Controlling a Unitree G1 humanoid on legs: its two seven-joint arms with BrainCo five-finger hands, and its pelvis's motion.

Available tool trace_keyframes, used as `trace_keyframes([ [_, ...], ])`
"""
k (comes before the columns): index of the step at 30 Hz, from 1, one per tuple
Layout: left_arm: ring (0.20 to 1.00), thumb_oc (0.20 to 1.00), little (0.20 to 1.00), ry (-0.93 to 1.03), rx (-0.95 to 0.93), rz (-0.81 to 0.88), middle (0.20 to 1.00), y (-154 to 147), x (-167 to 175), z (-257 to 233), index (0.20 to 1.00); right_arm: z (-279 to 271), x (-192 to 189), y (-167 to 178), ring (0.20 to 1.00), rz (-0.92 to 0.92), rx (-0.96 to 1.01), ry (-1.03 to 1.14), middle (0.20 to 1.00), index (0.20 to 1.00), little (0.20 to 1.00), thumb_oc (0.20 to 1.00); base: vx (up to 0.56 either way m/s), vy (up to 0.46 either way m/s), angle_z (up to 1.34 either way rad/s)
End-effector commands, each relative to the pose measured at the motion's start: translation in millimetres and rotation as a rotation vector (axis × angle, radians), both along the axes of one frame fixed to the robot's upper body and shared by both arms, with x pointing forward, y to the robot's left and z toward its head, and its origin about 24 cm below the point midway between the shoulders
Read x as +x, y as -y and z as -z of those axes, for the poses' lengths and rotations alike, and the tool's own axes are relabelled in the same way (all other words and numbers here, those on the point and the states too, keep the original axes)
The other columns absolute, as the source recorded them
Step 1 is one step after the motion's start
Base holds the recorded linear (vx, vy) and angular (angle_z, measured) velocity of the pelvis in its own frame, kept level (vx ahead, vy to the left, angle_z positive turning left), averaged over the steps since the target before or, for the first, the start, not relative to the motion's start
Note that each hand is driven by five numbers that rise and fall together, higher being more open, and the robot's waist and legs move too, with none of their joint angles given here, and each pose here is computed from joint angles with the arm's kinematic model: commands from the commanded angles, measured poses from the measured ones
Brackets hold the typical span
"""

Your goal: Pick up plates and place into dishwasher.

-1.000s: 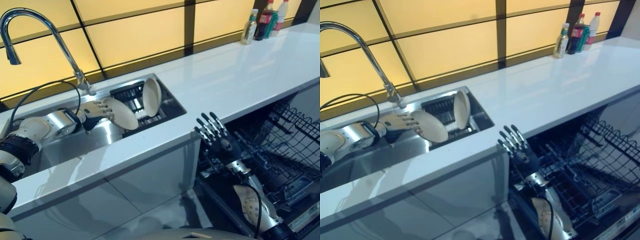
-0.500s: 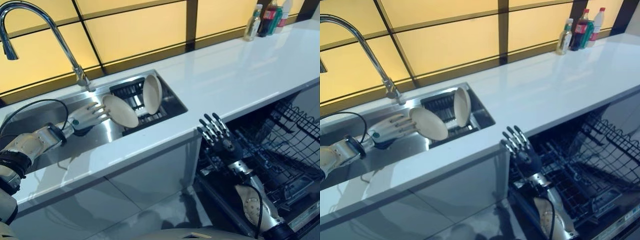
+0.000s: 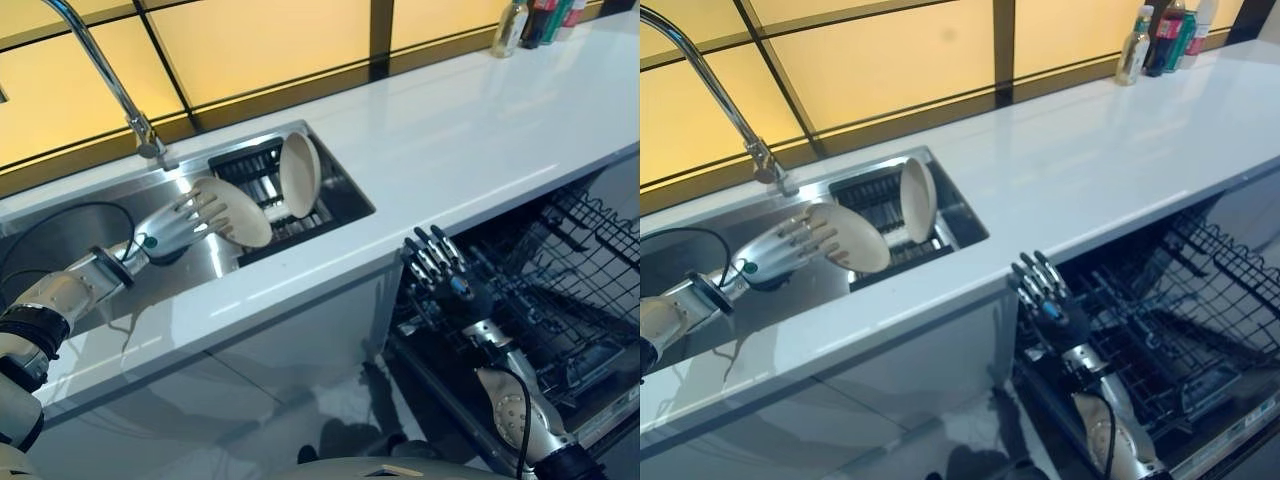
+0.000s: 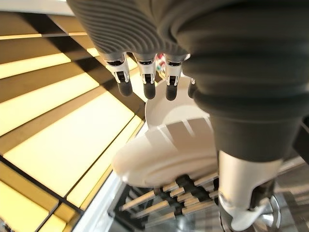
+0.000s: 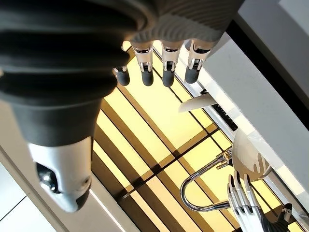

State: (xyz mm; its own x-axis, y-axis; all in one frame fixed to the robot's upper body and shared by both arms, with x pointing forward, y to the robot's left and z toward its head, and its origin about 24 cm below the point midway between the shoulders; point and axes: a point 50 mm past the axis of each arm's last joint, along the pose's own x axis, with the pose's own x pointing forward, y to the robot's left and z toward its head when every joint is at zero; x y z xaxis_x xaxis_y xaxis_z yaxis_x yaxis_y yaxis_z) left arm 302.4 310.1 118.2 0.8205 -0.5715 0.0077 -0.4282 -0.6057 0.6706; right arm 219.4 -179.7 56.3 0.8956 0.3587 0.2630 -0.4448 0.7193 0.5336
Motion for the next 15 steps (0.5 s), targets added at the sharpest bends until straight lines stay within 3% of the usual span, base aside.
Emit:
trace_keyframes([
  [1, 1.000, 1.000, 1.000, 0.209, -0.044, -0.039, 1.000, -7, 15, -41, 1.000, -25, 6, 0, 1.000, -0.008, 0.036, 0.138, 1.000, 1.000, 1.000, 1.000, 0.05, 0.025, -0.06],
  [15, 1.000, 1.000, 1.000, 0.238, -0.031, -0.215, 1.000, -20, 25, -51, 1.000, -31, 7, 3, 1.000, -0.013, 0.014, 0.137, 1.000, 1.000, 1.000, 1.000, 0.02, 0.022, -0.04],
])
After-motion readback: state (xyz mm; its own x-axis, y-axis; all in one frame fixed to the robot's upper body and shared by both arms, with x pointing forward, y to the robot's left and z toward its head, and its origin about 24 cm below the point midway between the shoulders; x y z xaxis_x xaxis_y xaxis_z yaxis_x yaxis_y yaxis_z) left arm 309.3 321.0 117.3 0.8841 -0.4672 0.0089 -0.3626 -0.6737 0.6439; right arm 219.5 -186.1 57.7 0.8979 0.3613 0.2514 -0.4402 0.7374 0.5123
